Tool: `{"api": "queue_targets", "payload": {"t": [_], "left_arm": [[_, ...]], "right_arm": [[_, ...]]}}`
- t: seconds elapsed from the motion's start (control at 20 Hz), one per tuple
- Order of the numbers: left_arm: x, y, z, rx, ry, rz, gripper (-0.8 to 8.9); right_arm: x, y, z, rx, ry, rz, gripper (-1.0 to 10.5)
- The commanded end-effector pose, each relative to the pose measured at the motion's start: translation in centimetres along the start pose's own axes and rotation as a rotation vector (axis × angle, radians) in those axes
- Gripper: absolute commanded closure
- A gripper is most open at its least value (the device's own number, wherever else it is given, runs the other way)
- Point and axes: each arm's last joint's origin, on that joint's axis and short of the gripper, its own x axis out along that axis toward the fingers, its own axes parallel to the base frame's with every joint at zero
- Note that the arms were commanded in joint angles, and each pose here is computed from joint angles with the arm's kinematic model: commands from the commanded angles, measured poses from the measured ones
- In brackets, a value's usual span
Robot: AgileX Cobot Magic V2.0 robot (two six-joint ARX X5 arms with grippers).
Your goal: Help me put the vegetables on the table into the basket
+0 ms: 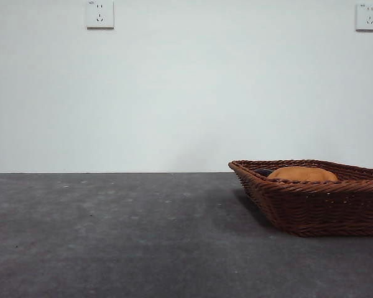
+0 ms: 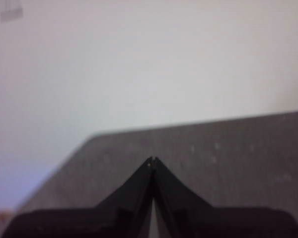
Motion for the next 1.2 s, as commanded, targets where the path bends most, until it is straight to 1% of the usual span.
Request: {"api": "queue_targets", "payload": {"t": [0.05,0.15,0.25,0.35,0.45,0.5,0.55,0.6,1.2], "left_arm": [[0.3,-0.2,-2.5,-0.104,0.043,0.015,8.14],[0.4,-0.4,-4.2,-0.112,0.078,0.017,8.14],[0.2,-0.5,-4.9,-0.102,0.145,0.013,8.14],[0.2,-0.5,-5.3,-0.097,0.182,0.008,8.14],[0.1,-0.7,-5.7,-0.118,0.225,-0.05,8.14],[0.1,-0.9,-5.6,-0.159,0.221,-0.093,8.14],[0.1,-1.0,-5.6,-0.166,0.223,-0.134,8.14],[0.1,-1.0,-5.6,-0.166,0.226,-0.148,8.14],[0.1,-1.0,-5.7,-0.164,0.238,-0.143,8.14]], "right_arm": [[0.1,-0.1,0.2,-0.015,-0.019,-0.006,9.5],[0.1,-0.1,0.3,-0.018,-0.026,-0.007,9.5],[0.1,-0.1,0.4,-0.023,-0.039,-0.009,9.5],[0.1,-0.1,0.5,-0.024,-0.041,-0.01,9.5],[0.1,-0.1,0.5,-0.024,-0.041,-0.01,9.5],[0.1,-0.1,0.4,-0.024,-0.04,-0.01,9.5],[0.1,-0.1,0.4,-0.024,-0.04,-0.01,9.5],[0.1,-0.1,0.4,-0.024,-0.04,-0.01,9.5],[0.1,-0.1,0.4,-0.024,-0.039,-0.01,9.5]]}}
